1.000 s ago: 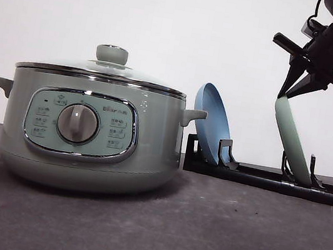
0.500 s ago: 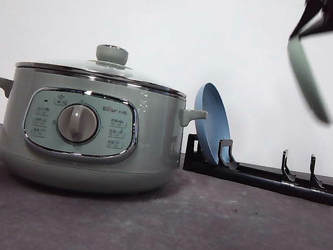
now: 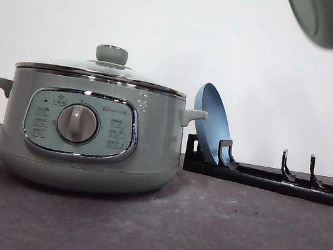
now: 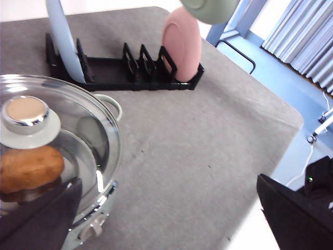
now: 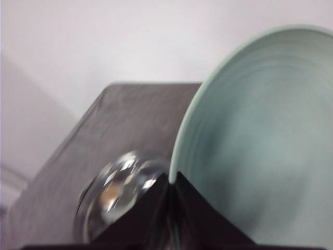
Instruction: Transfer potato from steamer to green plate
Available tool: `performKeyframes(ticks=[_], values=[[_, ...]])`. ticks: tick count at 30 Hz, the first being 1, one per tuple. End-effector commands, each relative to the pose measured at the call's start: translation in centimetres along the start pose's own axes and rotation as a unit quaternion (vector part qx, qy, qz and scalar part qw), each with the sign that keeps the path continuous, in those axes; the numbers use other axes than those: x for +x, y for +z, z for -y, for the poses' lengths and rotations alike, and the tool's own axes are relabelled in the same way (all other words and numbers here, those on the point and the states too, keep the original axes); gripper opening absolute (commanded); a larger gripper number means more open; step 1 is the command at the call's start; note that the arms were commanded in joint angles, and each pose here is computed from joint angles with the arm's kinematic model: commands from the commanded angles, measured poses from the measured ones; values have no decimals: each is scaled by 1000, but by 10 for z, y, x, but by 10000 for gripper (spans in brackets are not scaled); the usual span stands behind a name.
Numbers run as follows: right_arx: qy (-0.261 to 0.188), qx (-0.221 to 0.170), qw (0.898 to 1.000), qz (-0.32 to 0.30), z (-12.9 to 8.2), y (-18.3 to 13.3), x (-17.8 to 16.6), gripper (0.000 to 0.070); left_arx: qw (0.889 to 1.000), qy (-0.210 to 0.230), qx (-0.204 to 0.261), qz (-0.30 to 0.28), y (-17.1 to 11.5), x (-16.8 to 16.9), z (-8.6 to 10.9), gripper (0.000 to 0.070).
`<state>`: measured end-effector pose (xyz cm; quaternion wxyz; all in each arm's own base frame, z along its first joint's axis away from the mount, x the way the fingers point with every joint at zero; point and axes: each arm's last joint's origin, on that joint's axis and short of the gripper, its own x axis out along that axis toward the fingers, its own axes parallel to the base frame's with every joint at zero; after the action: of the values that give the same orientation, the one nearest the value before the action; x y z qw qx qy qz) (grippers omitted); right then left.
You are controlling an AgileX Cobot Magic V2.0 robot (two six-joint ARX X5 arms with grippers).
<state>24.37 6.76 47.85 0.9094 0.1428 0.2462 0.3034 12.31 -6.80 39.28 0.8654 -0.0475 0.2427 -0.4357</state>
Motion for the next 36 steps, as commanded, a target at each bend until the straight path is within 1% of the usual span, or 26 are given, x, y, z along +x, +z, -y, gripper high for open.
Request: performKeyframes(ticks=[1, 4, 8, 11, 14, 17, 21, 24, 27, 32, 36], values=[[2, -66, 998, -9, -16, -4, -10, 3, 1000, -9, 11, 7, 5, -2, 4, 700], [1, -94, 995, -33, -40, -19, -29, 3, 1000, -13, 12, 2, 4, -1, 5, 700], [29, -128, 990, -49, -66, -35, -57, 3, 1000, -13, 12, -3, 3, -1, 5, 700], [44, -154, 986, -47, -80, -46, -78, 3, 1000, -13, 13, -6, 3, -1, 5, 700], [51, -179, 981, -62, -87, -58, -98, 3, 1000, -13, 19, -5, 3, -1, 5, 700], [41, -204, 974, -85, -90, -72, -112, 3, 1000, -13, 24, -3, 3, -1, 5, 700], [42, -214, 970, -112, -88, -92, -118, 3, 1000, -13, 26, 0, 4, -1, 5, 700], [36, -216, 967, -129, -84, -109, -114, 3, 1000, -13, 26, 0, 4, -1, 5, 700], [21, -210, 965, -158, -77, -130, -101, 3, 1000, -13, 27, 0, 4, -1, 5, 700], [12, -200, 958, -205, -68, -170, -66, 3, 999, -13, 34, 1, 4, -1, 5, 700], [11, -196, 952, -234, -67, -202, -33, 3, 999, -13, 38, 1, 4, -1, 5, 700]])
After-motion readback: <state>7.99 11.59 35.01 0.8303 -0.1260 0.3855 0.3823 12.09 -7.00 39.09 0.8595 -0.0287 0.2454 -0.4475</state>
